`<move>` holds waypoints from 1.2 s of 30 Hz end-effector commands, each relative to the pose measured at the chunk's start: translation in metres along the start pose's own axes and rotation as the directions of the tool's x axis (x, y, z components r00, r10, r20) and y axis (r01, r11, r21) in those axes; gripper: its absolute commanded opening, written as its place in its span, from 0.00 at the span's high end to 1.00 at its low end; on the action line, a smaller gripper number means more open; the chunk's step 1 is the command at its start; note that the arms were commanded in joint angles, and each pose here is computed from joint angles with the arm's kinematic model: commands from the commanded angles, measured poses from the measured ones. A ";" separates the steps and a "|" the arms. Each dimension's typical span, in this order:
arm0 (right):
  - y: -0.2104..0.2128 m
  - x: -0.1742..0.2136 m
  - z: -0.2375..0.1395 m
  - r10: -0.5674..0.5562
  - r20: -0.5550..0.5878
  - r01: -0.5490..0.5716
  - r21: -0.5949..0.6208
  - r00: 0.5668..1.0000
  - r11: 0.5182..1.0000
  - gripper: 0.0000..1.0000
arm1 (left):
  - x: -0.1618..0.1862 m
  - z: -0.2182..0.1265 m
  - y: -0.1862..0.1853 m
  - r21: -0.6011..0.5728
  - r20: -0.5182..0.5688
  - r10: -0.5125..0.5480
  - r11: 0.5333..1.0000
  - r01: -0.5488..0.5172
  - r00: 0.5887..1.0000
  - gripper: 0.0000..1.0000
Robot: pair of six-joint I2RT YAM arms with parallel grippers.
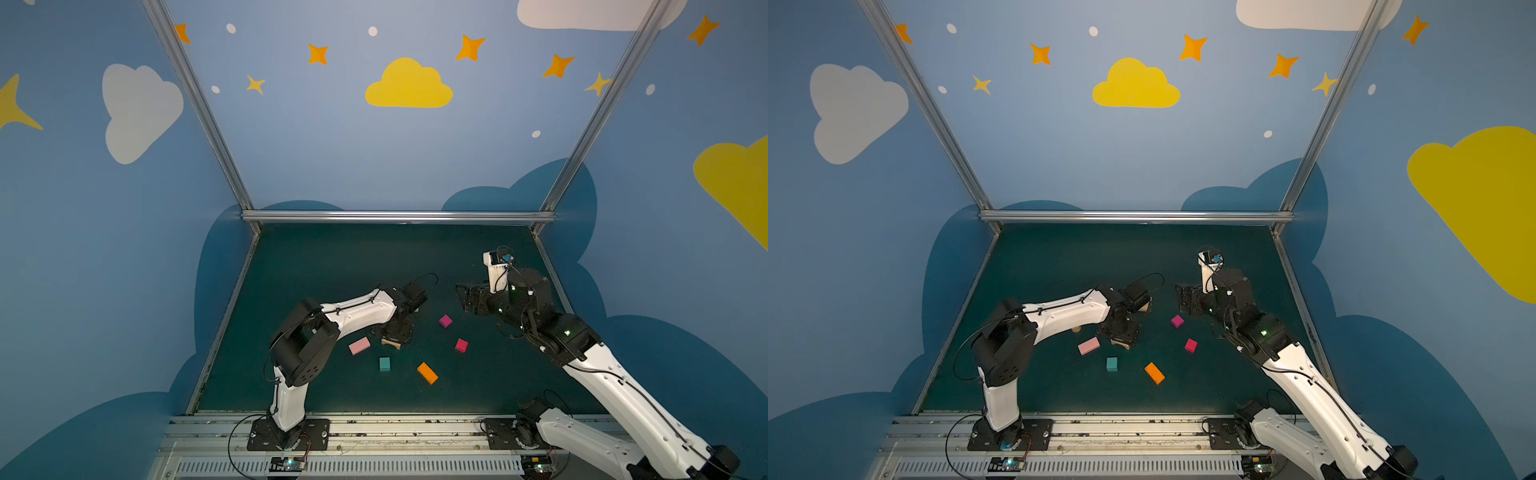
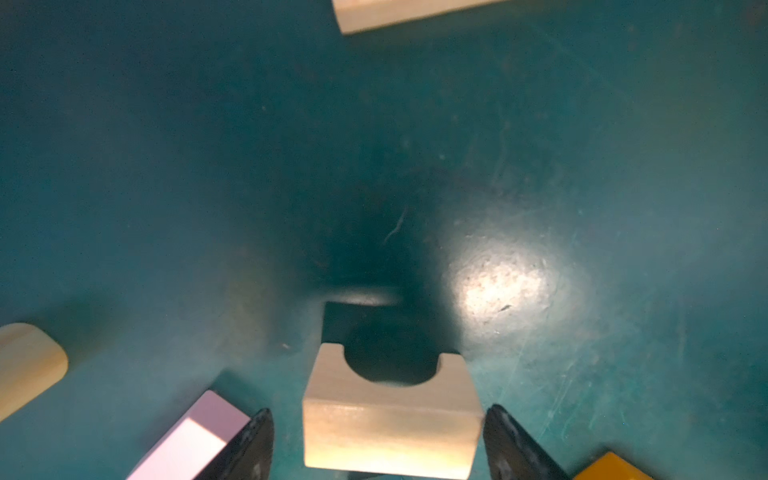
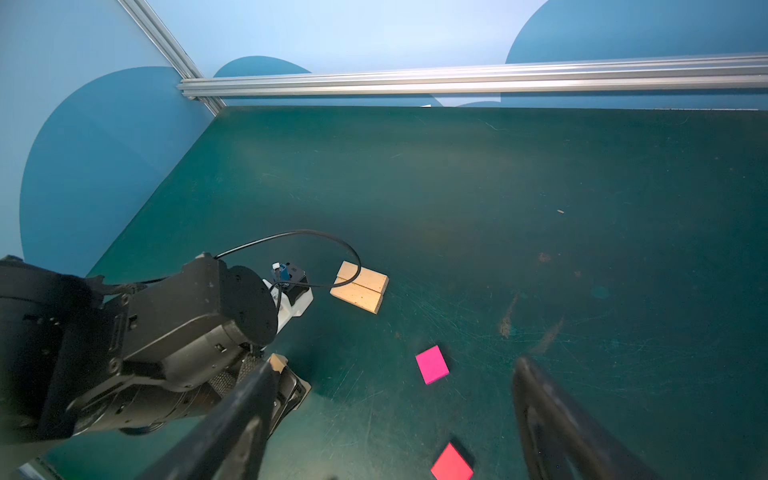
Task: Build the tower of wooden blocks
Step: 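Lower the left gripper and close it on the white arch block, then lift the arch block with the left gripper and carry it over the paired bars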
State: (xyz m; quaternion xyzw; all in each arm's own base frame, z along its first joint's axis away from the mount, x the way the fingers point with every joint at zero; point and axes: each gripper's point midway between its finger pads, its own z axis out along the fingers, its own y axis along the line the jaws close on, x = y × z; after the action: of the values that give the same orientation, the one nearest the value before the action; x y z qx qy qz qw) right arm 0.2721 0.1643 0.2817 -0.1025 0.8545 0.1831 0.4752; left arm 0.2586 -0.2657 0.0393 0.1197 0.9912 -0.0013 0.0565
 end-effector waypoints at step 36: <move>-0.002 0.002 0.003 0.020 0.001 -0.020 -0.001 1.000 1.000 0.13 | 0.008 0.007 -0.006 0.036 -0.041 -0.013 0.999 0.015 0.999 0.43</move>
State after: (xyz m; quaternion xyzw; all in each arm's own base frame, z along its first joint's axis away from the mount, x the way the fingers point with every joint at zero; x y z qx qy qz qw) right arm 0.2729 0.1653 0.2797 -0.0987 0.8555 0.1877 0.4724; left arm 0.2524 -0.2696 0.0336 0.1165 0.9921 -0.0180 0.0435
